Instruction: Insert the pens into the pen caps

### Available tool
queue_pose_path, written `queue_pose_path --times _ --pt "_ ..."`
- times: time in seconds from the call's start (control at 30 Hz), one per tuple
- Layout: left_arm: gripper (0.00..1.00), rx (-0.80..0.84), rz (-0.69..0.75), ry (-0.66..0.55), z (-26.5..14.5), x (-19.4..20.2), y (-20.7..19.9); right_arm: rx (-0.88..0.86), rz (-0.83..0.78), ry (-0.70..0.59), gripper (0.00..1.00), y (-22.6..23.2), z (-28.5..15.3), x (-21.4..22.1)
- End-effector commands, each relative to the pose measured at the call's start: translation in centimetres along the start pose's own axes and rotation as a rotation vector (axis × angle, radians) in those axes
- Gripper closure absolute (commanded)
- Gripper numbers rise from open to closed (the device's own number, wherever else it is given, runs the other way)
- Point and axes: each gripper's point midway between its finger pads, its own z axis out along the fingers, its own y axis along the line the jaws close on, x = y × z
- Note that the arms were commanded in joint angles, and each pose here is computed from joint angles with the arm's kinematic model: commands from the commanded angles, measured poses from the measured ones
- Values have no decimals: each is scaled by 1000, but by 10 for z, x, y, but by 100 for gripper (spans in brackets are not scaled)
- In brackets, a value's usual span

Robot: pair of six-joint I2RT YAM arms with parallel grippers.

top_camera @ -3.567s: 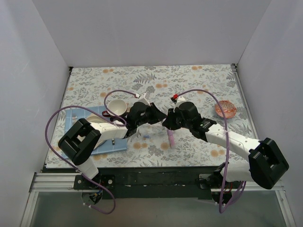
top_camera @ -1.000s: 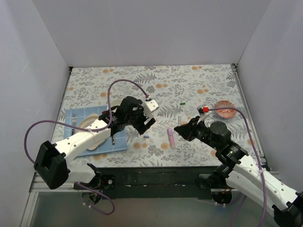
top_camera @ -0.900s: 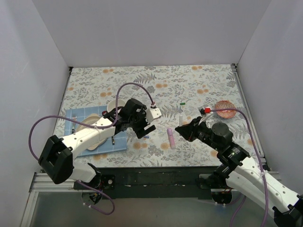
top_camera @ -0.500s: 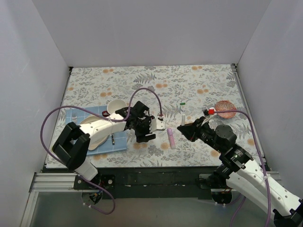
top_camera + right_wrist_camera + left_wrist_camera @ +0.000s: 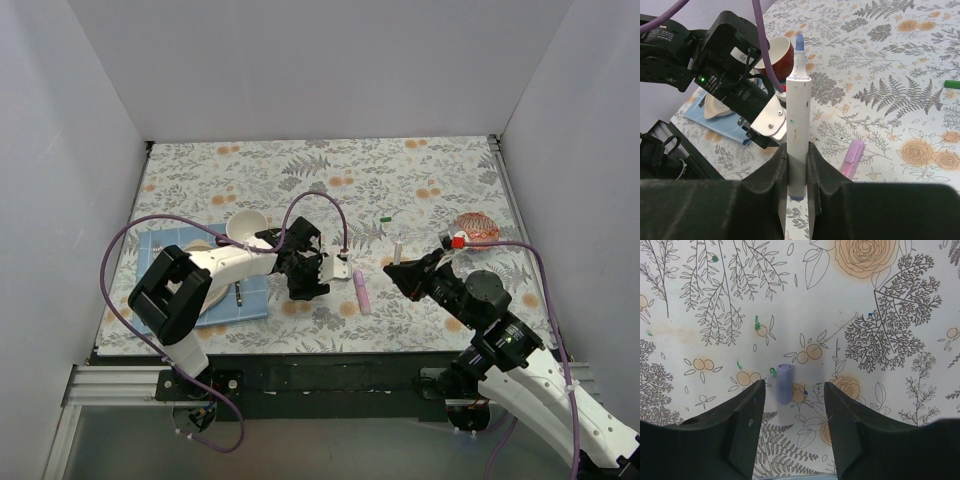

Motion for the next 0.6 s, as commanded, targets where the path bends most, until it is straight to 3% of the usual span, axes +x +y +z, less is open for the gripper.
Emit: queue_pose_path --times 0.0,0.27,0.57 --pt "52 -28 27 -23 6 -7 10 24 -32 -50 99 -3 -3 -14" --pt "62 18 -40 32 17 7 2 32 -35 -62 99 -4 -6 -16" --pt "88 19 -116 105 19 28 -9 14 -35 -65 99 0 -6 -19"
